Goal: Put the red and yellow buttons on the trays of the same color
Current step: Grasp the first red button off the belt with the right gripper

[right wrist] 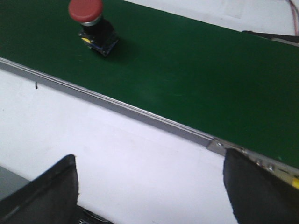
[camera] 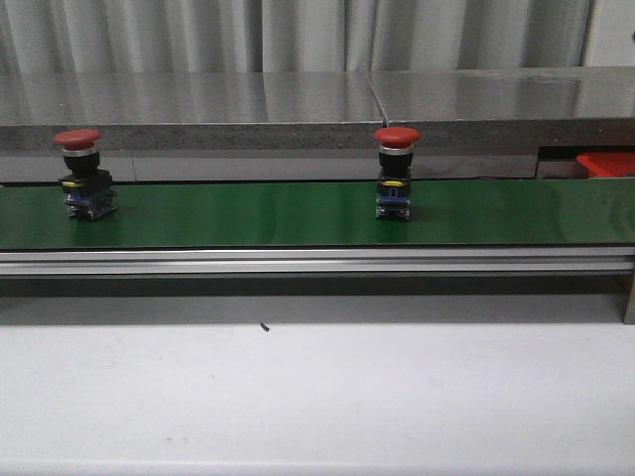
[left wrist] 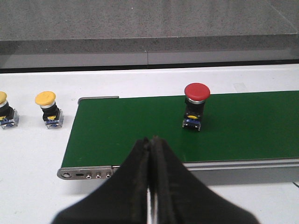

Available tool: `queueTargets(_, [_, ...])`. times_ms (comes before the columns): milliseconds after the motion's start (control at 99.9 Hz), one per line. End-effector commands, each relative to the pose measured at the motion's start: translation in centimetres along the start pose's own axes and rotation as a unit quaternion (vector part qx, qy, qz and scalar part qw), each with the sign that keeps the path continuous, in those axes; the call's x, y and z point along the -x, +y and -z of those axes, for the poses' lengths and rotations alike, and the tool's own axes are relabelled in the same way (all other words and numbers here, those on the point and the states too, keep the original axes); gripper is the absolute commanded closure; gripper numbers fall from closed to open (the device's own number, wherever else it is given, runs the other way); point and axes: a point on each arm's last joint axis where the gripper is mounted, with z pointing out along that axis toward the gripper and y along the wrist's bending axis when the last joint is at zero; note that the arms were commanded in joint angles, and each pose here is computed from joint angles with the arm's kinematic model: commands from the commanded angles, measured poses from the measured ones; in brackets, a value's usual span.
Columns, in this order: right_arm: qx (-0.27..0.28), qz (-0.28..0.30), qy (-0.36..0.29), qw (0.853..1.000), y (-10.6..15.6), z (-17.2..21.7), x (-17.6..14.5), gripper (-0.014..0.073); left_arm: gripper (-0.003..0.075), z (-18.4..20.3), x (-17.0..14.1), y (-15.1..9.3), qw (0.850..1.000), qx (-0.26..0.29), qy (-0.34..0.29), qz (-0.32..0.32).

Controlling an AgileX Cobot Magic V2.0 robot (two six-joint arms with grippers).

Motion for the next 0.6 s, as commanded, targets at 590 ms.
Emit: queueTargets(590, [0.046, 0.070, 0.041, 0.996, 2.2, -13.7, 8.3, -0.0029, 0.0739, 0.4, 1.5, 0.0, 0.999, 0.000, -0.051, 0.007])
